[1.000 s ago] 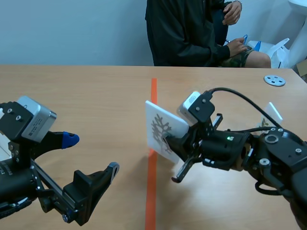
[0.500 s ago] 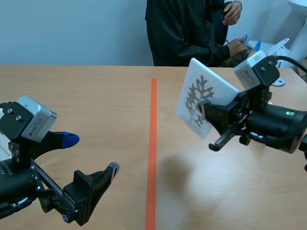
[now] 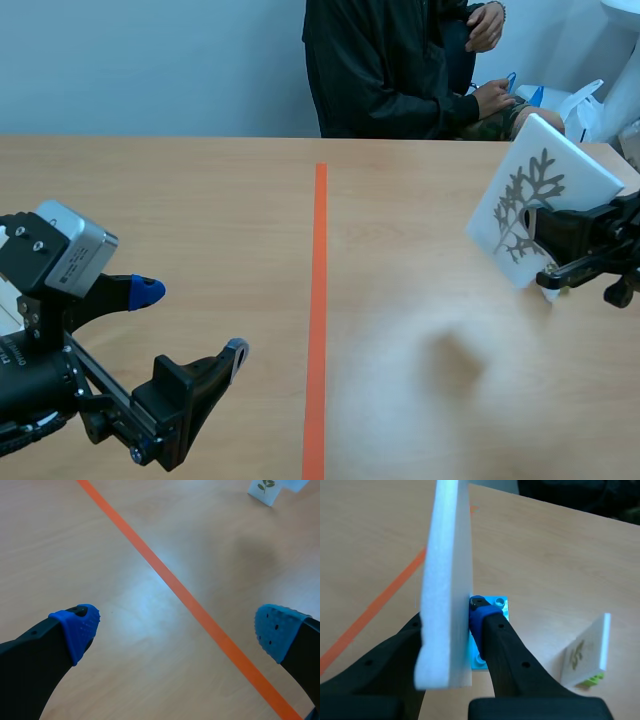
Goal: Sort the leaf by its shape. The table is split by an orange tape line. A compound leaf with several leaflets goes to the left side, a simple leaf with one blade goes to the right side. Return to the home posture when a red brick is placed on the table.
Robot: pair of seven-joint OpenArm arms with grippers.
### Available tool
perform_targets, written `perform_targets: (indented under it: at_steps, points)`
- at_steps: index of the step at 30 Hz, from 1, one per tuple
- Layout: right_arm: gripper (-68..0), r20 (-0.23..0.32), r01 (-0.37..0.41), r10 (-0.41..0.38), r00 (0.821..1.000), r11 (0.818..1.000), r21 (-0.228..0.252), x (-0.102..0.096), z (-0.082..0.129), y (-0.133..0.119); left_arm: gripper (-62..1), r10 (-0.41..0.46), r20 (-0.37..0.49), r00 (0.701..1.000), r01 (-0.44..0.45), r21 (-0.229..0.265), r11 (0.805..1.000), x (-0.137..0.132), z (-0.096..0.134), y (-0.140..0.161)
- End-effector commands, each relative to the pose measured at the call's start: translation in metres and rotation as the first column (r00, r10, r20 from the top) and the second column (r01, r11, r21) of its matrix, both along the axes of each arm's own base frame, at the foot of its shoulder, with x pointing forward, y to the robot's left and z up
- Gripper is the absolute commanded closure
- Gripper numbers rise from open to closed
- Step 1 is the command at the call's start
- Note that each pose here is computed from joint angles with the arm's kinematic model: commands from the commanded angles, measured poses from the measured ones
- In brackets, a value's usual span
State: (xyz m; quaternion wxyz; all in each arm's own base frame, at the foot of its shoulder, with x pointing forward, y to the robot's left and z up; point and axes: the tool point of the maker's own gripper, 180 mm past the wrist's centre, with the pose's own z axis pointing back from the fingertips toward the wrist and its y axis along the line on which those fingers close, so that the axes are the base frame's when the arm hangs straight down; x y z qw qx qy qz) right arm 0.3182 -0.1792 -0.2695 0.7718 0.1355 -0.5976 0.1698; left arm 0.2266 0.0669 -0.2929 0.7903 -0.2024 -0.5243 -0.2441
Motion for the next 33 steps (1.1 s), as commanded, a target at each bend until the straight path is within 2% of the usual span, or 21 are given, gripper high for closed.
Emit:
perform_targets:
  at_steps: [1,6,14,18,21,26,33]
  points:
    - [-1.9,0.019,0.029,-0.029,0.999,1.000,0.011,0.006,0.006,-0.007,-62.3,-0.001,0.041,0.999,0.001,-0.018,1.000,0.004,0.013,-0.002]
    - [-1.9,-0.014,0.138,-0.138,0.990,0.990,0.017,0.011,-0.008,-0.027,-62.3,0.000,0.041,0.999,0.001,-0.019,1.000,0.004,0.013,-0.002]
    - [-1.9,-0.078,0.235,-0.230,0.970,0.971,0.052,0.027,-0.036,-0.051,-62.3,0.000,0.042,0.999,0.001,-0.019,1.000,0.004,0.014,-0.002]
    - [-1.9,-0.095,0.259,-0.253,0.963,0.964,0.065,0.034,-0.045,-0.058,-62.3,0.000,0.042,0.999,0.001,-0.019,1.000,0.004,0.014,-0.002]
    - [-1.9,-0.114,0.275,-0.268,0.957,0.960,0.056,0.036,-0.053,-0.063,-62.3,0.000,0.043,0.999,0.001,-0.020,1.000,0.004,0.014,-0.002]
    - [-1.9,-0.151,0.334,-0.325,0.934,0.942,0.039,0.031,-0.070,-0.076,-62.3,0.000,0.043,0.999,0.001,-0.020,1.000,0.004,0.014,-0.002]
    - [-3.9,-0.157,0.336,-0.327,0.932,0.941,0.033,0.030,-0.073,-0.077,-62.3,0.000,0.043,0.999,0.001,-0.020,1.000,0.004,0.014,-0.002]
